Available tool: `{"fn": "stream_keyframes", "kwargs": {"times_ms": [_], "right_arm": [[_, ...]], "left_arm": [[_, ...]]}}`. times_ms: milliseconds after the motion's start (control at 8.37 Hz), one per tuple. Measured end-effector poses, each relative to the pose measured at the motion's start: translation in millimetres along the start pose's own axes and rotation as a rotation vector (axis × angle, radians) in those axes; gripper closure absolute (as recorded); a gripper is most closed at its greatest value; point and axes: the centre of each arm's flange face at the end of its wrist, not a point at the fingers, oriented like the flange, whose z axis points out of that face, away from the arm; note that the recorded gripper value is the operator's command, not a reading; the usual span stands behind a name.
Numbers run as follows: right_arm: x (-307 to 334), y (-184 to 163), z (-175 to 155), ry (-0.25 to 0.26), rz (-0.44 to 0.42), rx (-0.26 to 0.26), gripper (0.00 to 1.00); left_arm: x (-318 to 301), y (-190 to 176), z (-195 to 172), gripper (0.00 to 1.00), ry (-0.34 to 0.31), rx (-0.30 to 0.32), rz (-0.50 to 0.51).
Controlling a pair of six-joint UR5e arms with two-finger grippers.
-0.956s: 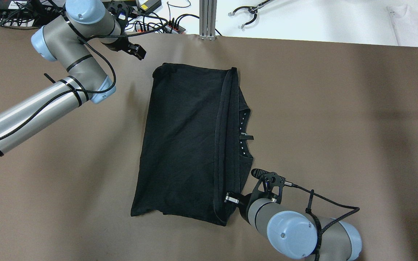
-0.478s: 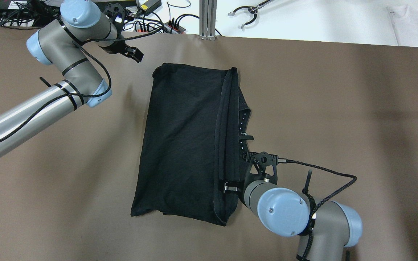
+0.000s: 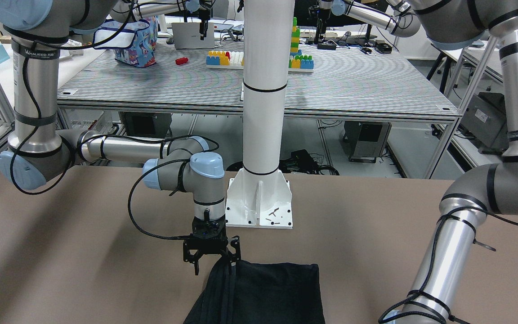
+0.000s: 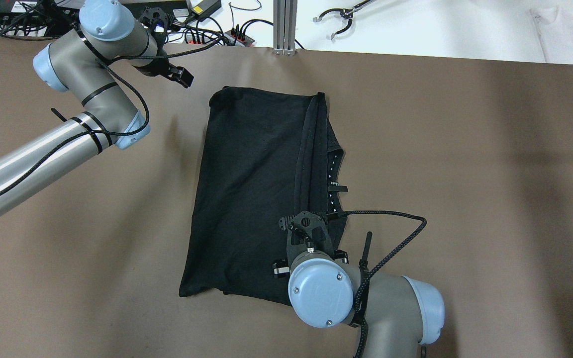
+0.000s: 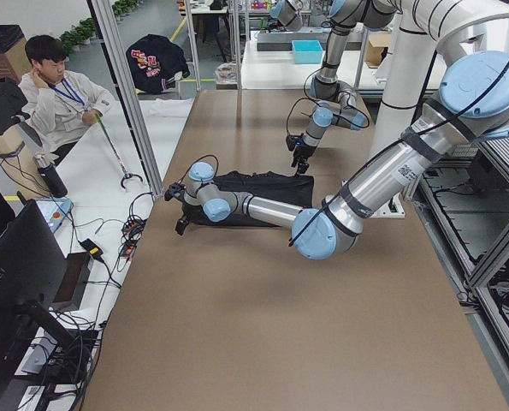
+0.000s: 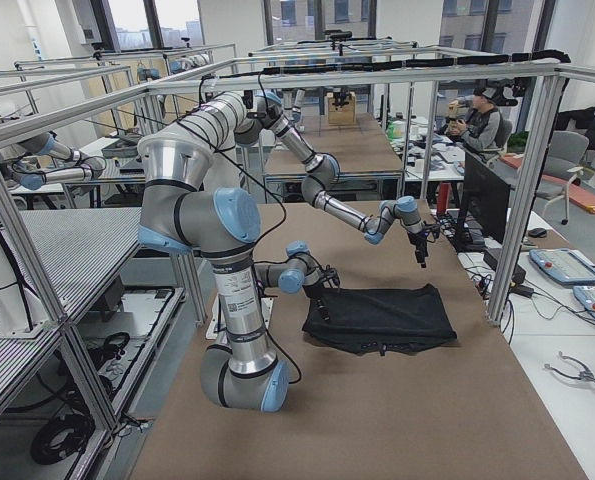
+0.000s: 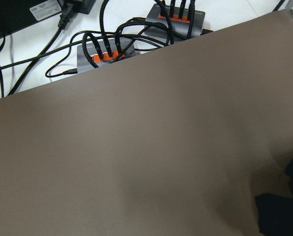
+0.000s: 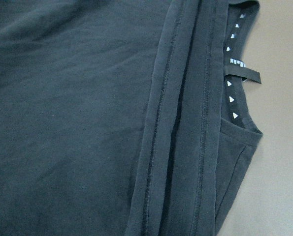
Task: Fold clothes
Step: 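Press the right gripper along the folded edge, smoothing it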
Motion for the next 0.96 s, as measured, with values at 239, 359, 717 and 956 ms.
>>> {"fn": "stream_keyframes", "kwargs": {"times_ms": [239, 359, 717, 956], "right_arm": [[-13, 10, 6, 0.01, -0.071, -0.019, 0.44], [-18, 18, 9, 0.016, -0.096, -0.032, 0.5], [-26, 34, 14, 0.03, -0.131, -0.06, 0.51], [-30, 42, 19, 0.038, -0.143, -0.074, 0.54]], "left_arm": [[-1, 1, 1, 0.0, 0.001, -0.002, -0.001], [-1, 2, 1, 0.0, 0.001, -0.002, -0.001], [-2, 2, 1, 0.0, 0.0, -0.003, -0.002], [-3, 3, 2, 0.0, -0.001, -0.003, -0.003]]}}
